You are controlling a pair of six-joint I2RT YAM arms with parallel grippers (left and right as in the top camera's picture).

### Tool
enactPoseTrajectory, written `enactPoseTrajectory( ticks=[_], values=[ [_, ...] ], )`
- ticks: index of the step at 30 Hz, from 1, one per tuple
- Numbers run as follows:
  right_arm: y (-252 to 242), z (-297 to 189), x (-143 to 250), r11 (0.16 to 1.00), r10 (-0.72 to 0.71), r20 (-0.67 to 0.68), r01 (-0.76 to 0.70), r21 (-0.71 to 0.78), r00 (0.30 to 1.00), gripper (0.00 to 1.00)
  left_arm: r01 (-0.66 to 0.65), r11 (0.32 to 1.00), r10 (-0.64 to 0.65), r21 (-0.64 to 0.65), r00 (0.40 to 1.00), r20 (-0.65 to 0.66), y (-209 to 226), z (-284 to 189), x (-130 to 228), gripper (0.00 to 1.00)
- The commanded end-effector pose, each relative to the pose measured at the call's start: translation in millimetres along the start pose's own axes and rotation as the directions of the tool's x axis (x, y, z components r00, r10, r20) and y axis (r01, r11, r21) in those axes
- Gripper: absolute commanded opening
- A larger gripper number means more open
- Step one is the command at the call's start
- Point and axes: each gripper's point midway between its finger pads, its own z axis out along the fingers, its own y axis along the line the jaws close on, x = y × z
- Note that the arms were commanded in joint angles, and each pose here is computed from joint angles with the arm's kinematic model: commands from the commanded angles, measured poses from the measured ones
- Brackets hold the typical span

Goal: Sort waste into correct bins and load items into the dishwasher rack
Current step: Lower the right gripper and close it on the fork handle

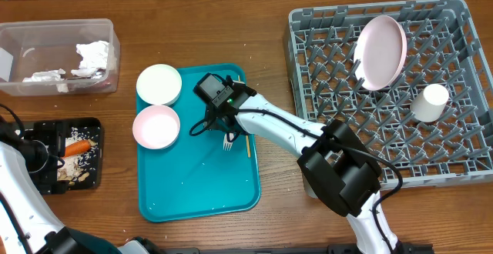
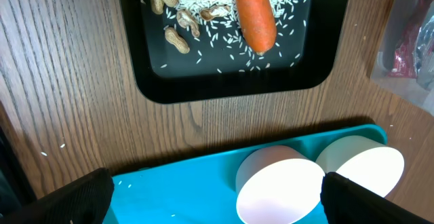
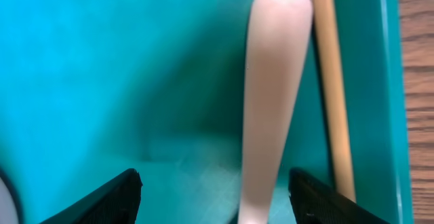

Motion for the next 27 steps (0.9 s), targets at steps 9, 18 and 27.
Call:
enactPoseTrajectory(
  ticks=[9, 18, 27],
  values=[
    [-17, 21, 2, 0.995, 0.040, 0.024, -0.042, 0.091, 0.999, 0.60, 0.022, 1.000, -0.022, -0.014, 1.000, 0.003, 3, 2, -1, 1.00],
    [-32, 44, 12, 0.984, 0.061, 0.017, -0.063, 0.165, 0.998, 0.51, 0.022, 1.000, -0.022, -0.014, 1.000, 0.002, 3, 2, -1, 1.00],
    [-37, 44, 16, 0.980, 0.079, 0.007, -0.079, 0.185, 0.997, 0.35, 0.022, 1.000, -0.022, -0.014, 1.000, 0.002, 3, 2, -1, 1.00]
  ],
)
